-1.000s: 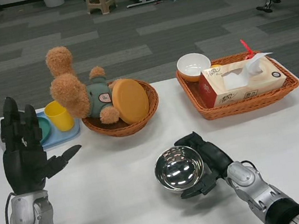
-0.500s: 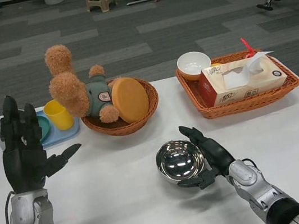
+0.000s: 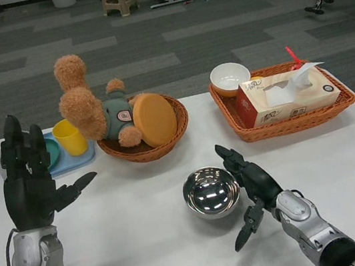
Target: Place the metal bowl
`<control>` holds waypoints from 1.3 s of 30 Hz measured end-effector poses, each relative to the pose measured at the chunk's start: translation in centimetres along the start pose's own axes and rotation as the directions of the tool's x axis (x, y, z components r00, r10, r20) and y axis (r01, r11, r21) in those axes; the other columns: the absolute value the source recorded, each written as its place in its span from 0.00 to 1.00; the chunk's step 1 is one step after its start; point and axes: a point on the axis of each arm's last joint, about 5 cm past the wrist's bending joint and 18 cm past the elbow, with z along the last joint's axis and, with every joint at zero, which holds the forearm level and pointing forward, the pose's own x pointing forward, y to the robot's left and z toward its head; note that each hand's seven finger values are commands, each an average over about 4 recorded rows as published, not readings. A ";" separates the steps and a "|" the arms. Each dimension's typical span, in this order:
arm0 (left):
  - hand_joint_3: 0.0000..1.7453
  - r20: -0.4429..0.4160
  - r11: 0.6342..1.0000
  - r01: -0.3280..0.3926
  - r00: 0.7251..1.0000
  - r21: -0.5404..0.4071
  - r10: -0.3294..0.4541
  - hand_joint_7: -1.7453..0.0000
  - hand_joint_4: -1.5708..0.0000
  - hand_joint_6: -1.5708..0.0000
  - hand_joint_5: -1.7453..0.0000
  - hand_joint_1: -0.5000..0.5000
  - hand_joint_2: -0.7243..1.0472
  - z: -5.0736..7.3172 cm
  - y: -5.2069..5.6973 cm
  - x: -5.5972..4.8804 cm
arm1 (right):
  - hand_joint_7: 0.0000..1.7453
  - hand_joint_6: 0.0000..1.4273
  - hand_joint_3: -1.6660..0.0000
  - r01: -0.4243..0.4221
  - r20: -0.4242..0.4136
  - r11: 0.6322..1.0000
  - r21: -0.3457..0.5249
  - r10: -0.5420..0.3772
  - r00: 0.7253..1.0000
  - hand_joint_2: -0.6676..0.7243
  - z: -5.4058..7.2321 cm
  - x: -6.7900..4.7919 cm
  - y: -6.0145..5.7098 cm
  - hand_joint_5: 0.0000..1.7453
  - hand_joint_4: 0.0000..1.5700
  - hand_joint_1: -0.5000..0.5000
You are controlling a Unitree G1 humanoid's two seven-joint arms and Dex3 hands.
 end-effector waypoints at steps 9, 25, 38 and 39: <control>0.05 0.004 1.000 -0.005 1.000 0.003 0.005 1.00 1.00 1.00 1.00 0.00 0.66 0.0 0.1 0.0 | 0.00 0.00 1.00 0.027 0.210 1.000 0.006 -0.028 0.977 0.95 3.2 0.6 -0.4 0.00 0.00 0.22; 0.05 0.027 0.997 -0.072 0.997 0.033 0.071 1.00 0.93 1.00 1.00 0.00 0.51 0.4 1.2 -1.0 | 0.00 0.00 1.00 0.198 0.512 0.973 0.120 -0.232 0.827 0.86 7.1 1.2 -0.3 0.00 0.02 0.17; 0.05 0.030 0.992 -0.118 0.993 0.054 0.117 1.00 0.90 0.98 1.00 0.00 0.50 0.6 1.8 -2.2 | 0.00 0.00 1.00 0.250 0.547 0.951 0.181 -0.309 0.778 0.82 7.4 1.4 -0.6 0.00 0.05 0.11; 0.05 0.030 0.992 -0.118 0.993 0.054 0.117 1.00 0.90 0.98 1.00 0.00 0.50 0.6 1.8 -2.2 | 0.00 0.00 1.00 0.250 0.547 0.951 0.184 -0.310 0.778 0.82 7.4 1.4 -0.5 0.00 0.05 0.10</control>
